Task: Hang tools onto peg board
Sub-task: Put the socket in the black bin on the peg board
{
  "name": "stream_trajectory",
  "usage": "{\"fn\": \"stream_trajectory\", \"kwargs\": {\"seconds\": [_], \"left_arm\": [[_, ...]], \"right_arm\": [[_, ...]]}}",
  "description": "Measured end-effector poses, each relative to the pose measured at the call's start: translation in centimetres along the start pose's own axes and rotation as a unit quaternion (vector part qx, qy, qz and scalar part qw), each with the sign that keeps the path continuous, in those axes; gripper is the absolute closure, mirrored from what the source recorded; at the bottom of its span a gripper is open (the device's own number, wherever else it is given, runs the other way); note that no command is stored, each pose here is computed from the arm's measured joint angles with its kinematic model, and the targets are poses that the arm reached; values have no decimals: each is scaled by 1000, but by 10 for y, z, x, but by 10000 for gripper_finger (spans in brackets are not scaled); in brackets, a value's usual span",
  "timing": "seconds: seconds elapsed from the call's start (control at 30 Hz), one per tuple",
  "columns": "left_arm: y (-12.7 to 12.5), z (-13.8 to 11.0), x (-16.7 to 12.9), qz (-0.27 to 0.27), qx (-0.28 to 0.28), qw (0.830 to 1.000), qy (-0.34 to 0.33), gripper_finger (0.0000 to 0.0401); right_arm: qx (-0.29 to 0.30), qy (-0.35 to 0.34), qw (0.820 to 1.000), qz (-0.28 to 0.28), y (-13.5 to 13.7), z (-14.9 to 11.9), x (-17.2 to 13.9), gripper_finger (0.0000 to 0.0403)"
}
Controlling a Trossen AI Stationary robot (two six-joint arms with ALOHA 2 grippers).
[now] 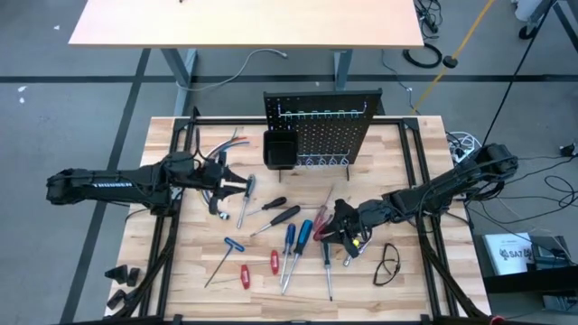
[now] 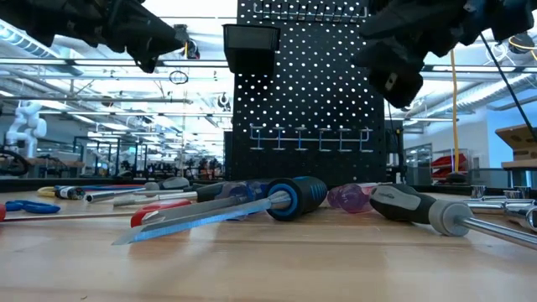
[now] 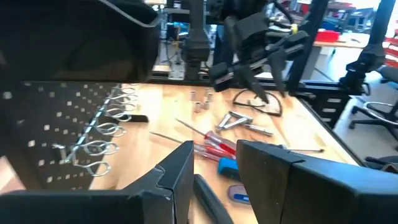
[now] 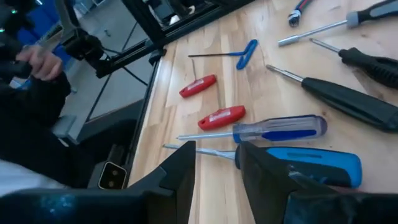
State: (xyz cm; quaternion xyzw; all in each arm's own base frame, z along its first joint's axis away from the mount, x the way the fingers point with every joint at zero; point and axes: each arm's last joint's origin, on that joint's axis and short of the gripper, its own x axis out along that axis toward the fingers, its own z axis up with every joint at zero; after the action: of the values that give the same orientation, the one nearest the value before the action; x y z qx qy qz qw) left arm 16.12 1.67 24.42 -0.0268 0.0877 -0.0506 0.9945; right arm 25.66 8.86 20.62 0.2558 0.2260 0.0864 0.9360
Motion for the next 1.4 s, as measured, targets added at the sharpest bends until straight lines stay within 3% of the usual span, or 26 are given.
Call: {"fn": "stream_trajectory", "kwargs": {"seconds": [0.17, 0.27, 0.33, 0.53, 0.8, 0.93, 1.13, 1.4], "left_arm": [[-6, 4, 1, -17, 8, 1000, -22, 274], [-9, 7, 1, -26, 16, 999, -36, 274], [-10, 8, 1, -29, 18, 999, -42, 274], [-11, 7, 2, -35, 15, 999, -36, 274], [-11, 7, 2, -24, 17, 999, -35, 274], [-11, 7, 2, -23, 25, 999, -35, 274], [-11, 7, 2, -23, 29, 999, -36, 274], [-11, 7, 2, -22, 39, 998, -36, 274]], "right_arm": [[-91, 20, 996, -7, -2, -4, 0, 285], [-176, 52, 983, -20, -6, -9, -1, 285], [-193, 81, 977, -39, -10, -12, -6, 285], [-52, 159, 970, -175, -33, -15, -38, 292], [71, 181, 948, -253, -42, -14, -77, 297], [96, 187, 930, -303, -47, -18, -81, 288], [173, 220, 876, -393, -59, -30, -85, 260], [172, 240, 863, -410, -64, -36, -74, 235]]}}
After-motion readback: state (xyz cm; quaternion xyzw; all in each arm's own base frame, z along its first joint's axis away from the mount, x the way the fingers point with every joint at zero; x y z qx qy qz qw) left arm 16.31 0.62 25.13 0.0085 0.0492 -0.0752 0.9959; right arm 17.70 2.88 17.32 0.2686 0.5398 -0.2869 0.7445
